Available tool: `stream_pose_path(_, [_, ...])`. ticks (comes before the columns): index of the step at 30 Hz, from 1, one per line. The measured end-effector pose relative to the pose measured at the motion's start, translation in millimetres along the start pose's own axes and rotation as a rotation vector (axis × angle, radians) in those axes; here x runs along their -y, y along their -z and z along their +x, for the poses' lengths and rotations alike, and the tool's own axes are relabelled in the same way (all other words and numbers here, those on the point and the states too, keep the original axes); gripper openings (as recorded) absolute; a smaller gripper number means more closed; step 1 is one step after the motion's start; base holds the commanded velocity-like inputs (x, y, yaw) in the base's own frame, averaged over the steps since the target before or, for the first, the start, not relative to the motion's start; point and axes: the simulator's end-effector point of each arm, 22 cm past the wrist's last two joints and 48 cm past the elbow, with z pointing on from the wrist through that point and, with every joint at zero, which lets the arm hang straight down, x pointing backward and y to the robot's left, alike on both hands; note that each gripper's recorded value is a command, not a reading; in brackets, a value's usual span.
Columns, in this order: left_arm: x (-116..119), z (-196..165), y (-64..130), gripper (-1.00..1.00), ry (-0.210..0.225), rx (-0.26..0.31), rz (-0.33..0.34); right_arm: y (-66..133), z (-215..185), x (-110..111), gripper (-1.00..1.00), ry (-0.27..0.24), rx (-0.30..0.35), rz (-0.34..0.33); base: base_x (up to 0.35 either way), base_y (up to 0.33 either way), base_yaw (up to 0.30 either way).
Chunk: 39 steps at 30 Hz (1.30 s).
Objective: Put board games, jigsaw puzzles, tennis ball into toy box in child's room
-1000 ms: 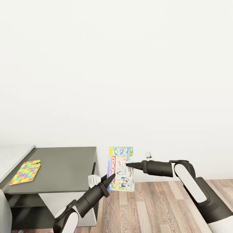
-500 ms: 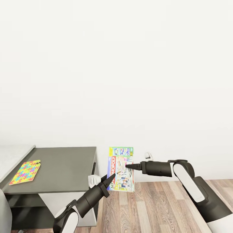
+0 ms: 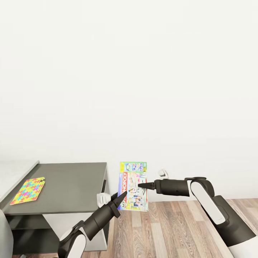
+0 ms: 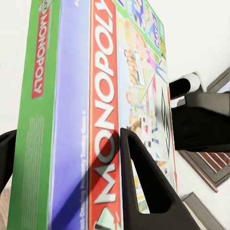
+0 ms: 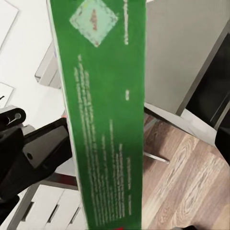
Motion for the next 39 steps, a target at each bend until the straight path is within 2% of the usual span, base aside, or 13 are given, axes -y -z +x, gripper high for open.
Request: stream_pose_path(39, [-8.9, -18.4, 5.3, -1.00, -0.017, 0.035, -0.023, -4.7, 6.3, -2.9, 1.00, 0.001, -0.016, -0.008, 0.000, 0.000, 0.000])
